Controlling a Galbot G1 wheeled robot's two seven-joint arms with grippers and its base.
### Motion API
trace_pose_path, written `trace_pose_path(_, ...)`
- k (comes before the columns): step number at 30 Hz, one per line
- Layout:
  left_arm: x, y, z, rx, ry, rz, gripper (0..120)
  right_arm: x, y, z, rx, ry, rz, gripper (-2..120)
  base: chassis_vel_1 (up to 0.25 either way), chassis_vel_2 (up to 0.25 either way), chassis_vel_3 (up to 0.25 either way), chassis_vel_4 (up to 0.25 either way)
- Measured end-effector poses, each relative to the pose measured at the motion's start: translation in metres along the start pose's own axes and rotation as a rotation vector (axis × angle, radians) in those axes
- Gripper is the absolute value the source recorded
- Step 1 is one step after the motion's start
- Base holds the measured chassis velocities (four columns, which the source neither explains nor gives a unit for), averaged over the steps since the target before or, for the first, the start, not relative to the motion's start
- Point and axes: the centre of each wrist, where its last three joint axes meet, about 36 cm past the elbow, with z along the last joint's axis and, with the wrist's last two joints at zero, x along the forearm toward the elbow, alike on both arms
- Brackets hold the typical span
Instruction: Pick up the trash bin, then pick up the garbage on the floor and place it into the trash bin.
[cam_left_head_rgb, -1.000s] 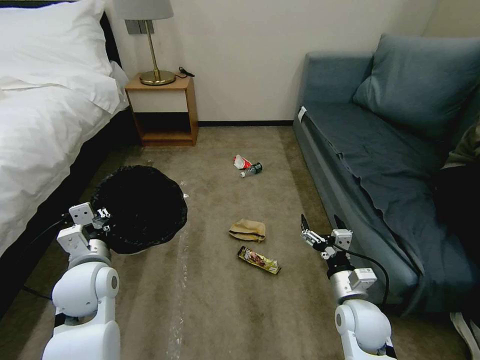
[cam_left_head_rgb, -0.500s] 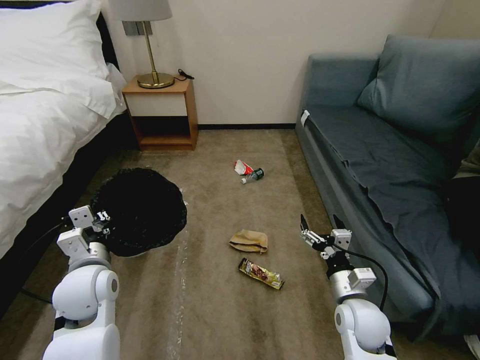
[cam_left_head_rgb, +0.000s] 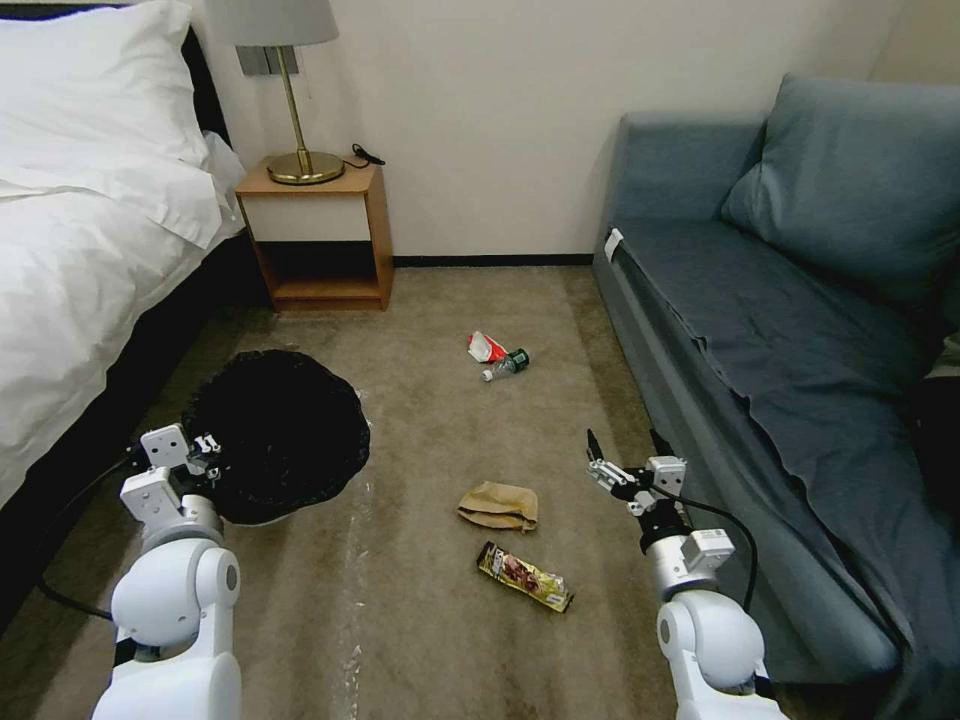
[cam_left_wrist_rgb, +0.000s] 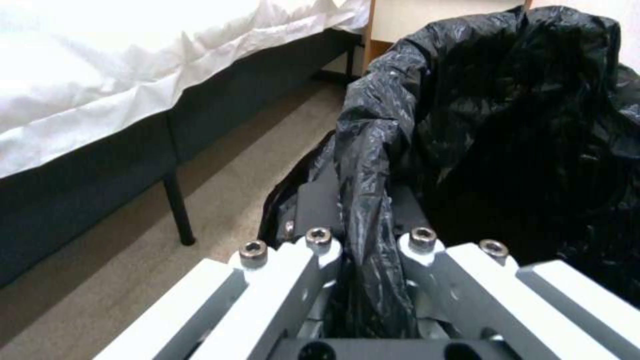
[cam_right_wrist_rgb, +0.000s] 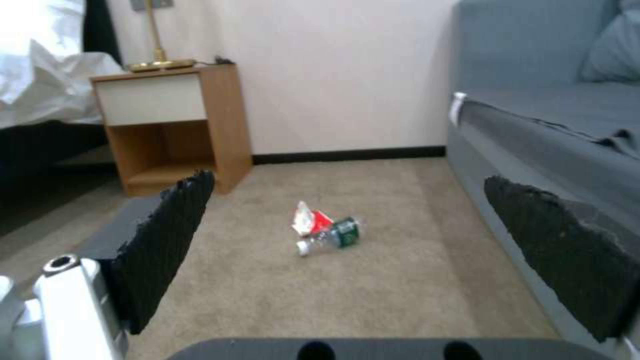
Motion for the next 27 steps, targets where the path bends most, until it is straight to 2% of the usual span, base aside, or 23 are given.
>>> trace_pose_path(9,-0.008,-0.007,0.004,-0.005,0.006,0.006,4,-0.016,-0.003,0.020,0.034,0.000,-0.102,100,-0.005,0.003,0.006,-0.003)
trace_pose_path(11,-0.009,-0.010,0.009,-0.005,0.017,0.011,4,-0.028,-0.011,0.031,0.089,0.030,-0.192,100,0.000,0.000,0.000,0.000)
trace_pose_path(13,-0.010,-0.010,0.011,-0.004,0.020,0.010,4,-0.032,-0.014,0.035,0.109,0.042,-0.230,100,0.000,0.000,0.000,0.000)
trace_pose_path(16,-0.009,-0.006,0.013,0.001,0.027,0.009,4,-0.040,-0.026,0.044,0.161,0.091,-0.355,100,0.000,0.000,0.000,0.000)
trace_pose_path(18,-0.011,-0.002,0.011,0.004,0.021,0.007,4,-0.043,-0.036,0.049,0.188,0.144,-0.438,100,0.000,0.000,0.000,0.000)
trace_pose_path(20,-0.012,-0.002,0.010,0.004,0.020,0.007,4,-0.043,-0.038,0.050,0.192,0.157,-0.455,100,0.000,0.000,0.000,0.000)
trace_pose_path(21,-0.016,-0.002,0.007,0.007,0.011,0.006,4,-0.043,-0.050,0.054,0.209,0.227,-0.562,100,0.000,0.000,0.000,0.000)
trace_pose_path(25,-0.017,-0.001,0.007,0.007,0.011,0.006,4,-0.045,-0.061,0.055,0.225,0.296,-0.662,100,0.000,0.000,0.000,0.000)
trace_pose_path(27,-0.019,-0.001,0.008,0.006,0.016,0.004,4,-0.047,-0.079,0.057,0.277,0.375,-0.760,100,0.000,0.000,0.000,0.000)
